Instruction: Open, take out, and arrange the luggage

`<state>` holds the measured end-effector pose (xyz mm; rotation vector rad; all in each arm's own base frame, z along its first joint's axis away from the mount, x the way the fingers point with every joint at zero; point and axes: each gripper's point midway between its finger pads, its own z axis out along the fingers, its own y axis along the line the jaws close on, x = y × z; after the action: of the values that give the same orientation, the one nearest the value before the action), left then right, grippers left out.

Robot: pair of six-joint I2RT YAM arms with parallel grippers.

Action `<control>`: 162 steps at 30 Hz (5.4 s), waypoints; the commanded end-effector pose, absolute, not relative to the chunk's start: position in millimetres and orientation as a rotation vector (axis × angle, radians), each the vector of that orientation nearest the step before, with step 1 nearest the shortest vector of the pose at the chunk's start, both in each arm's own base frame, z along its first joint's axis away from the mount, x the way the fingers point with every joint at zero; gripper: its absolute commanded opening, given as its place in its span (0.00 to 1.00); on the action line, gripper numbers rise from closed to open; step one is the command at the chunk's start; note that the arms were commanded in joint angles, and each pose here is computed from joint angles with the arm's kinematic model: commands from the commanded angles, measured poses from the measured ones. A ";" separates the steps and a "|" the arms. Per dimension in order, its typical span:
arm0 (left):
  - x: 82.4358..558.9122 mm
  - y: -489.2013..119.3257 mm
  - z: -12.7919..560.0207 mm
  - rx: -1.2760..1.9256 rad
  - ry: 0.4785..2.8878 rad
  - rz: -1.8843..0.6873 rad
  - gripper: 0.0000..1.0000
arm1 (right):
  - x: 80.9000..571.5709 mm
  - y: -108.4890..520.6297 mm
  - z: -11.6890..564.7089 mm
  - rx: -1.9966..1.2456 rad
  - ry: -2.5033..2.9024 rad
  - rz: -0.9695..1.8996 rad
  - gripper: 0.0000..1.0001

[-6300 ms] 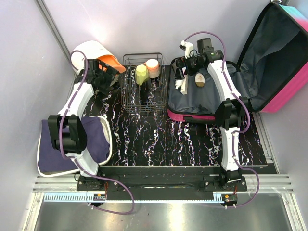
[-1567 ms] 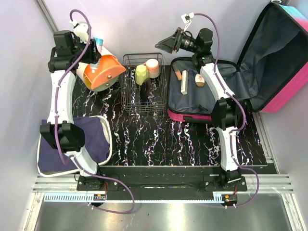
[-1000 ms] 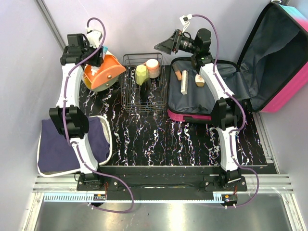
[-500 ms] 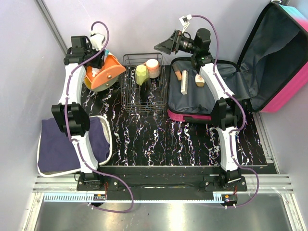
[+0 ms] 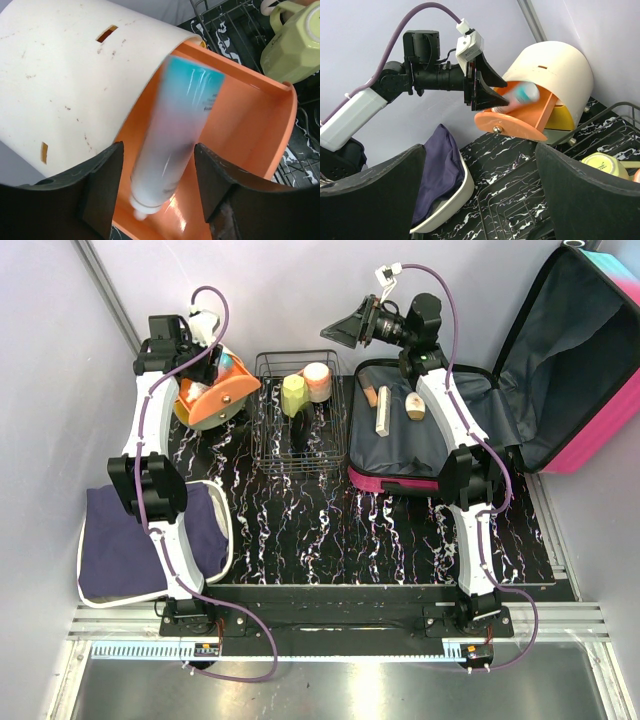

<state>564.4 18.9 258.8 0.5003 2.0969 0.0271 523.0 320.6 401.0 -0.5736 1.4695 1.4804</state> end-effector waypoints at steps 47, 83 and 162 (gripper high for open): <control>562.7 36.4 279.5 0.210 2.102 0.172 0.09 | 508.1 319.2 424.6 -0.612 1.416 1.437 1.00; 503.7 61.3 260.9 -0.641 1.923 -0.368 0.63 | 505.1 313.1 413.2 -0.623 1.446 1.370 1.00; 475.7 -14.3 214.0 -0.887 1.691 -0.708 0.99 | 546.0 256.2 362.8 -0.473 1.710 1.140 1.00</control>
<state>477.3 -14.2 160.8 -1.0906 1.7498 -0.7263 530.4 299.0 319.8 -0.5575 1.7700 1.2741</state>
